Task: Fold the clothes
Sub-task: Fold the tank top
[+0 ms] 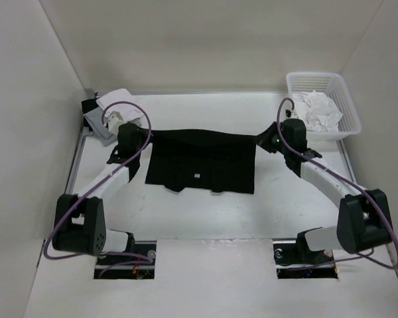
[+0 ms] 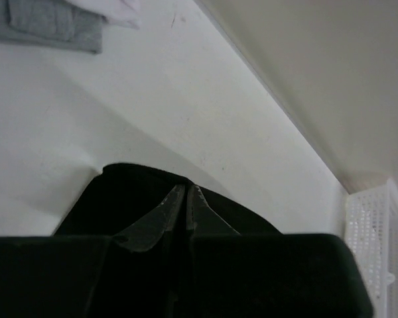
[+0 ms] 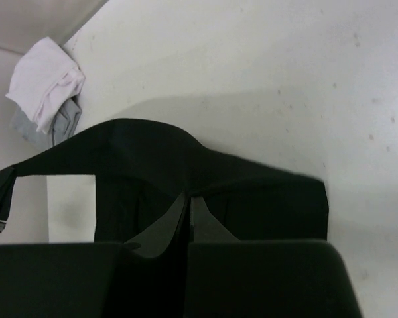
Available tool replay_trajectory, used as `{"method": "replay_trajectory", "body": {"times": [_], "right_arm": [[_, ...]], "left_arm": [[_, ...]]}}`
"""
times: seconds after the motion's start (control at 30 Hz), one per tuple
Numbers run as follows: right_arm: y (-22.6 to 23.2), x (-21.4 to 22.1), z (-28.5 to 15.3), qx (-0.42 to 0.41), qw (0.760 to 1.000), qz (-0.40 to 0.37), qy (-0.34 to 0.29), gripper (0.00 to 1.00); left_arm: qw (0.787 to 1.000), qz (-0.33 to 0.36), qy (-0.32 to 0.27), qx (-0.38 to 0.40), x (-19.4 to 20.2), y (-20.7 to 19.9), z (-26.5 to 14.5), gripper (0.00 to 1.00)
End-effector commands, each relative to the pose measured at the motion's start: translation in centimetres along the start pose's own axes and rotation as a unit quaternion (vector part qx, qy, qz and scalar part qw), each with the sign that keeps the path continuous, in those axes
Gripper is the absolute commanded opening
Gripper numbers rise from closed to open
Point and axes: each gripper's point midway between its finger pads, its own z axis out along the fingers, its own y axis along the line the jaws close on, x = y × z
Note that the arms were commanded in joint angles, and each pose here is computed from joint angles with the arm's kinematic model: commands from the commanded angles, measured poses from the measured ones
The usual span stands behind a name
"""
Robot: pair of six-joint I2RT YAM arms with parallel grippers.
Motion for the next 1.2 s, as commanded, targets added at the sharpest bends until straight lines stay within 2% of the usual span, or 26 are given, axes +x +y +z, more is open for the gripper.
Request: {"method": "replay_trajectory", "body": {"times": [0.0, 0.2, 0.4, 0.63, 0.87, 0.93, 1.03, 1.07, 1.1, 1.17], "right_arm": [[0.9, 0.1, -2.4, -0.029, 0.999, 0.006, -0.033, 0.01], [-0.8, 3.3, -5.9, -0.024, 0.999, 0.003, -0.031, 0.01], [-3.7, 7.6, -7.7, -0.004, 1.0, 0.008, -0.004, 0.01], [-7.1, 12.1, -9.2, 0.034, 0.998, 0.042, 0.024, 0.01], [-9.1, 14.3, -10.0, 0.071, 0.992, 0.096, 0.034, 0.02], [-9.9, 15.5, -10.0, 0.084, 0.989, 0.113, 0.049, 0.07], [-10.7, 15.9, -10.1, 0.097, 0.987, 0.12, 0.045, 0.29], [-10.3, 15.3, -10.1, 0.092, 0.988, 0.116, 0.034, 0.4], [-10.2, 14.9, -10.1, 0.091, 0.989, 0.112, 0.025, 0.46], [-9.5, 13.8, -10.0, 0.082, 0.992, 0.098, 0.009, 0.57]], "left_arm": [[0.998, -0.049, -0.022, 0.03, -1.5, 0.2, -2.7, 0.02], [0.997, -0.062, -0.018, 0.036, -1.2, 3.5, -7.1, 0.02], [0.998, -0.062, -0.009, 0.02, 0.1, 7.2, -10.2, 0.02], [0.998, -0.058, 0.023, 0.005, 2.8, 10.4, -12.3, 0.02], [0.997, -0.057, 0.048, -0.024, 5.2, 13.1, -14.0, 0.03], [0.996, -0.054, 0.056, -0.038, 5.6, 13.8, -14.0, 0.07], [0.995, -0.044, 0.065, -0.063, 5.6, 14.5, -13.9, 0.22], [0.995, -0.043, 0.051, -0.07, 4.6, 14.6, -13.9, 0.31], [0.996, -0.043, 0.038, -0.07, 3.9, 14.5, -14.0, 0.36], [0.998, -0.048, -0.004, -0.048, 1.5, 13.0, -14.3, 0.4]]}}
